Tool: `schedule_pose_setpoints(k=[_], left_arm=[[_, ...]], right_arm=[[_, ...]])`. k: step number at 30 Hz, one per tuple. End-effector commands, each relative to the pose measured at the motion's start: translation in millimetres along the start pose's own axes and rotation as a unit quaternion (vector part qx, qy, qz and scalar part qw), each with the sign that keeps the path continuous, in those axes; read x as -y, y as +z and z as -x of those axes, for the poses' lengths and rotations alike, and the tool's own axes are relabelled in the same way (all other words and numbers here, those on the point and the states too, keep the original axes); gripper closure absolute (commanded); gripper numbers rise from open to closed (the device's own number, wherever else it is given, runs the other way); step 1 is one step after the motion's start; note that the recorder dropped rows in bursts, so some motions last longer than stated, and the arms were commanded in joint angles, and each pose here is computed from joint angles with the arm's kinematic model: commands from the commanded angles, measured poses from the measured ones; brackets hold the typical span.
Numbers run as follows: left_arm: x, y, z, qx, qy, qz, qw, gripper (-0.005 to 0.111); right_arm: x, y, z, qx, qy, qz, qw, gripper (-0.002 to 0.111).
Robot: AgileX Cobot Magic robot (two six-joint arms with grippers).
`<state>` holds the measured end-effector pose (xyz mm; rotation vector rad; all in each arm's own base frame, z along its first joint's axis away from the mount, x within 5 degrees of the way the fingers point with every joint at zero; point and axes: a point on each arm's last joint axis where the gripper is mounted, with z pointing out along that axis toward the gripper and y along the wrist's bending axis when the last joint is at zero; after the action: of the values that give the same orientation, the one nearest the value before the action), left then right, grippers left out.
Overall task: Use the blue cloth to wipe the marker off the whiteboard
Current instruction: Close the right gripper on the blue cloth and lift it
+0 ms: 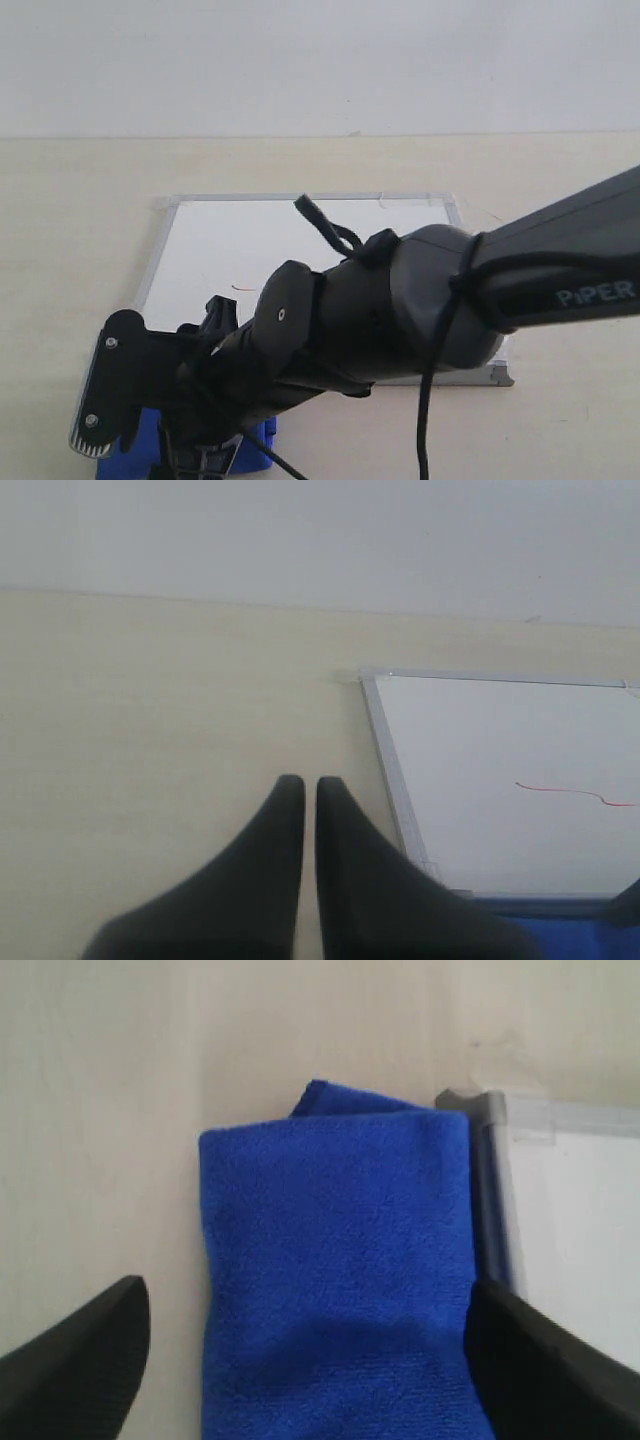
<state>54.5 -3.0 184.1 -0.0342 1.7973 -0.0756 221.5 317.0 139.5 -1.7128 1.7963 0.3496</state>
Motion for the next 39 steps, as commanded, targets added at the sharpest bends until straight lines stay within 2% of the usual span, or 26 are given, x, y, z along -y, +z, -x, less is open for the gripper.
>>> schedule_pose_setpoints(k=[1,5,26,28,29,34,35,39], left_arm=[[0.3,-0.5,1.5,0.005,0.000,-0.001,1.000,0.102],[0.3,-0.5,1.5,0.005,0.000,-0.001,1.000,0.102],[0.3,-0.5,1.5,0.005,0.000,-0.001,1.000,0.102],[0.3,-0.5,1.5,0.005,0.000,-0.001,1.000,0.102],[0.3,-0.5,1.5,0.005,0.000,-0.001,1.000,0.102],[0.3,-0.5,1.5,0.005,0.000,-0.001,1.000,0.102],[0.3,-0.5,1.5,0.005,0.000,-0.001,1.000,0.102],[0.3,-0.5,1.5,0.005,0.000,-0.001,1.000,0.102]], right_arm=[[1.7,7.3,-2.9,-0.006,-0.008,-0.013,1.000,0.031],[4.7,7.7,-3.2,-0.006,-0.011,-0.029,0.999,0.031],[-0.4,30.6,-21.3,-0.038,0.020,-0.021,0.999,0.032],[-0.2,30.6,-21.3,-0.038,0.025,-0.022,0.999,0.041],[-0.2,30.6,-21.3,-0.038,0.028,-0.022,0.999,0.049],[-4.9,30.7,-21.5,-0.040,0.030,0.004,0.999,0.103],[-5.6,30.7,-21.6,-0.040,0.032,0.007,0.999,0.108],[-1.3,18.8,-11.7,-0.022,0.029,-0.005,0.999,0.108]])
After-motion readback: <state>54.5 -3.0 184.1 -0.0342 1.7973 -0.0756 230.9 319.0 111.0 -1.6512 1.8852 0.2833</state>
